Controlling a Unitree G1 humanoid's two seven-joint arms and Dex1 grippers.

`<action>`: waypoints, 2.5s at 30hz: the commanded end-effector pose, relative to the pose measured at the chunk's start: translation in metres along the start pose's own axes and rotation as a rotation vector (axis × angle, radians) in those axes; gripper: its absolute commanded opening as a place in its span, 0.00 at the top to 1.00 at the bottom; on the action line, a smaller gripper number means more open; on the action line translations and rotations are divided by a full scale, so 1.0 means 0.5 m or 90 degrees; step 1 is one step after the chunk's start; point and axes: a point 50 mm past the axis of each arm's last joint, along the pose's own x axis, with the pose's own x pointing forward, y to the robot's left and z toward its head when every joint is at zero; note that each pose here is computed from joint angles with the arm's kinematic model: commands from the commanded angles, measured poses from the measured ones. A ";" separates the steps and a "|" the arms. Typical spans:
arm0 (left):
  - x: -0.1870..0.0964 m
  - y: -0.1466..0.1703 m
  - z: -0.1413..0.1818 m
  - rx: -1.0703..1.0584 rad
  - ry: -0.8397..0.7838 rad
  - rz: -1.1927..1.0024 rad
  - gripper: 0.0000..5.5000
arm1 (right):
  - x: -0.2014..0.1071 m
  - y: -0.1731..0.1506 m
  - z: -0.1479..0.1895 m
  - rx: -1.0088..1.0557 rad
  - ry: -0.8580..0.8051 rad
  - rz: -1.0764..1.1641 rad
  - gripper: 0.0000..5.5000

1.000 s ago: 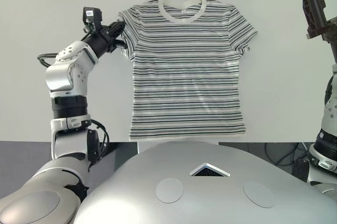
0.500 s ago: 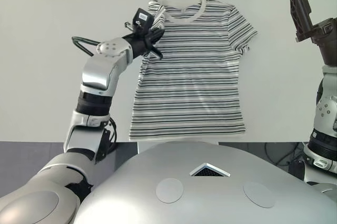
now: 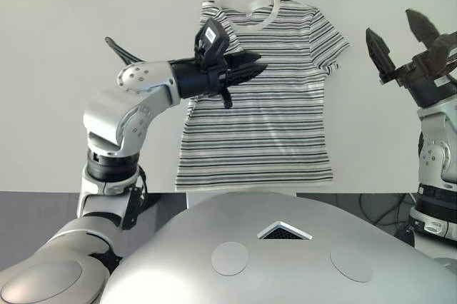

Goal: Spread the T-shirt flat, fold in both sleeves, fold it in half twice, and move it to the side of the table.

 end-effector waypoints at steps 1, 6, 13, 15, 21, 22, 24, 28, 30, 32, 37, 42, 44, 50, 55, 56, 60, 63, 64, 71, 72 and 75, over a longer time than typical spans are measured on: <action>-0.053 0.029 0.025 0.084 -0.064 0.118 0.79 | -0.008 -0.056 -0.065 0.044 0.136 -0.065 0.29; -0.102 0.102 0.047 0.152 -0.185 0.320 0.79 | 0.025 -0.076 -0.114 0.206 0.231 -0.113 0.29; -0.095 0.092 0.013 0.148 -0.192 0.326 0.79 | 0.104 -0.064 -0.133 0.280 0.319 -0.034 0.29; -0.091 0.089 0.006 0.128 -0.195 0.316 0.79 | 0.118 -0.058 -0.138 0.276 0.325 -0.027 0.29; -0.084 0.085 0.002 0.097 -0.200 0.291 0.79 | 0.134 -0.049 -0.153 0.247 0.339 -0.028 0.29; -0.084 0.085 0.002 0.097 -0.199 0.291 0.79 | 0.136 -0.049 -0.155 0.239 0.340 -0.030 0.29; -0.083 0.084 0.000 0.097 -0.197 0.290 0.79 | 0.143 -0.045 -0.156 0.232 0.339 -0.027 0.29; -0.081 0.084 -0.003 0.100 -0.192 0.290 0.78 | 0.158 -0.033 -0.154 0.222 0.333 -0.013 0.41; -0.081 0.084 -0.004 0.101 -0.190 0.291 0.78 | 0.159 -0.030 -0.154 0.219 0.331 -0.008 0.46; -0.082 0.084 -0.005 0.102 -0.188 0.291 0.78 | 0.159 -0.026 -0.155 0.216 0.330 -0.003 0.53; -0.082 0.081 -0.008 0.104 -0.182 0.292 0.78 | 0.155 -0.023 -0.153 0.208 0.329 0.004 0.71; -0.079 0.079 -0.010 0.104 -0.179 0.289 0.78 | 0.145 -0.031 -0.151 0.208 0.327 -0.007 0.88; -0.077 0.079 -0.010 0.104 -0.179 0.287 0.78 | 0.143 -0.032 -0.151 0.207 0.325 -0.012 0.95; -0.075 0.081 -0.009 0.105 -0.178 0.286 0.78 | 0.141 -0.036 -0.146 0.204 0.308 -0.031 1.00; -0.074 0.081 -0.008 0.107 -0.178 0.285 0.78 | 0.144 -0.022 -0.130 0.159 0.291 -0.031 1.00; -0.074 0.080 -0.008 0.108 -0.178 0.285 0.78 | 0.147 -0.013 -0.122 0.145 0.282 -0.023 1.00; -0.069 0.076 -0.011 0.113 -0.175 0.283 0.78 | 0.163 0.029 -0.091 0.097 0.249 0.005 1.00; -0.068 0.073 -0.013 0.116 -0.172 0.281 0.78 | 0.177 0.066 -0.082 0.063 0.241 0.040 1.00; -0.067 0.072 -0.014 0.117 -0.170 0.280 0.78 | 0.181 0.076 -0.081 0.056 0.240 0.046 1.00; -0.062 0.065 -0.020 0.121 -0.160 0.274 0.78 | 0.208 0.130 -0.075 0.035 0.241 0.064 1.00; -0.061 0.064 -0.020 0.120 -0.159 0.274 0.78 | 0.210 0.136 -0.073 0.042 0.241 0.066 1.00; -0.058 0.062 -0.023 0.115 -0.158 0.272 0.78 | 0.218 0.149 -0.068 0.057 0.247 0.060 1.00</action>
